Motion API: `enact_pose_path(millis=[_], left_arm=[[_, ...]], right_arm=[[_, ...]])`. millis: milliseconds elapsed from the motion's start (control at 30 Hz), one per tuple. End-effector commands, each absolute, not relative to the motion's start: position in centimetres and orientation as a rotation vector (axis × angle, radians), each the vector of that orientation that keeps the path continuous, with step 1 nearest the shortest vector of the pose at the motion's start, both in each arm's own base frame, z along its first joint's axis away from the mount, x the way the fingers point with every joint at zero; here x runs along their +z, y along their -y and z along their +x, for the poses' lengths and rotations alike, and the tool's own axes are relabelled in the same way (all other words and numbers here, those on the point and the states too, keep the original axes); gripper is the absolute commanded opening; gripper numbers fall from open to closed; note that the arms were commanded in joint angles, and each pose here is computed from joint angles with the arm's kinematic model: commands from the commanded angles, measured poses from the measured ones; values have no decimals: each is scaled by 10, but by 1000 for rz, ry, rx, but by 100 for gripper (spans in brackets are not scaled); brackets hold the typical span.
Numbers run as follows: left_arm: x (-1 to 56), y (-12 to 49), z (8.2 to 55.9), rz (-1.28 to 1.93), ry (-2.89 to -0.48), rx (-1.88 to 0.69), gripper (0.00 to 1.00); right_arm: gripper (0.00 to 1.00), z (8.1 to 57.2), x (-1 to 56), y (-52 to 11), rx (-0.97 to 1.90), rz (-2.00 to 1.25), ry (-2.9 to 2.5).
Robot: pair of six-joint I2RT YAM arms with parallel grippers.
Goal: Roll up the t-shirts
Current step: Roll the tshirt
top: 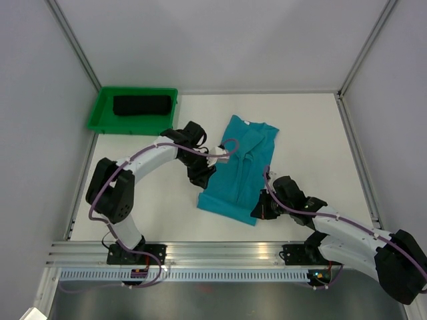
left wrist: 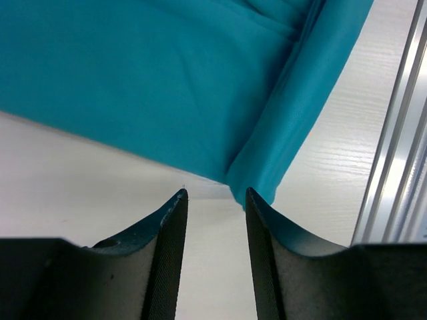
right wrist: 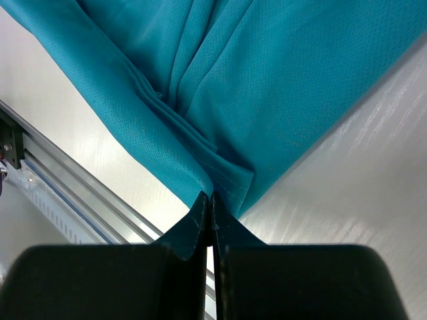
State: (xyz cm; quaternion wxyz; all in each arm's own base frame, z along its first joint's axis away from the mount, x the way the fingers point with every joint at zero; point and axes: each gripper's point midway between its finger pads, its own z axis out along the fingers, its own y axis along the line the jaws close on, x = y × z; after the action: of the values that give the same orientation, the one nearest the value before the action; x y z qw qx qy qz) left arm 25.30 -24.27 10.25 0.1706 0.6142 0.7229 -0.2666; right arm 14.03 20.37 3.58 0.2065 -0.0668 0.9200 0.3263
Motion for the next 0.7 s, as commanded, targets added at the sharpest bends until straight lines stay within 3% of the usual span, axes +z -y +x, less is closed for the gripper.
enact_pose_path(millis=[0,400,467,500,533,567,667], left_arm=[[83,245,229,1737,-2155,-860,46],[56,240,198,1808,-2151,-900,49],[50,239,199,1799,-2173,-880,38],[47,239,200,1801,-2184,-883,16],[48,240,199,1798,-2186,-891,8],[49,241,197,1803,-2171,-916,3],[56,238,180,1852,-2126,-1001,2]], right_arm=[[3,144,46,-207,938,-209,-2516],[4,141,44,-209,968,-205,-2511],[3,140,42,-209,971,-209,-2514],[1,137,42,-210,986,-220,-2518],[0,134,41,-210,1000,-221,-2530],[0,129,39,-210,1019,-222,-2540],[0,113,43,-216,1141,-229,-2558]])
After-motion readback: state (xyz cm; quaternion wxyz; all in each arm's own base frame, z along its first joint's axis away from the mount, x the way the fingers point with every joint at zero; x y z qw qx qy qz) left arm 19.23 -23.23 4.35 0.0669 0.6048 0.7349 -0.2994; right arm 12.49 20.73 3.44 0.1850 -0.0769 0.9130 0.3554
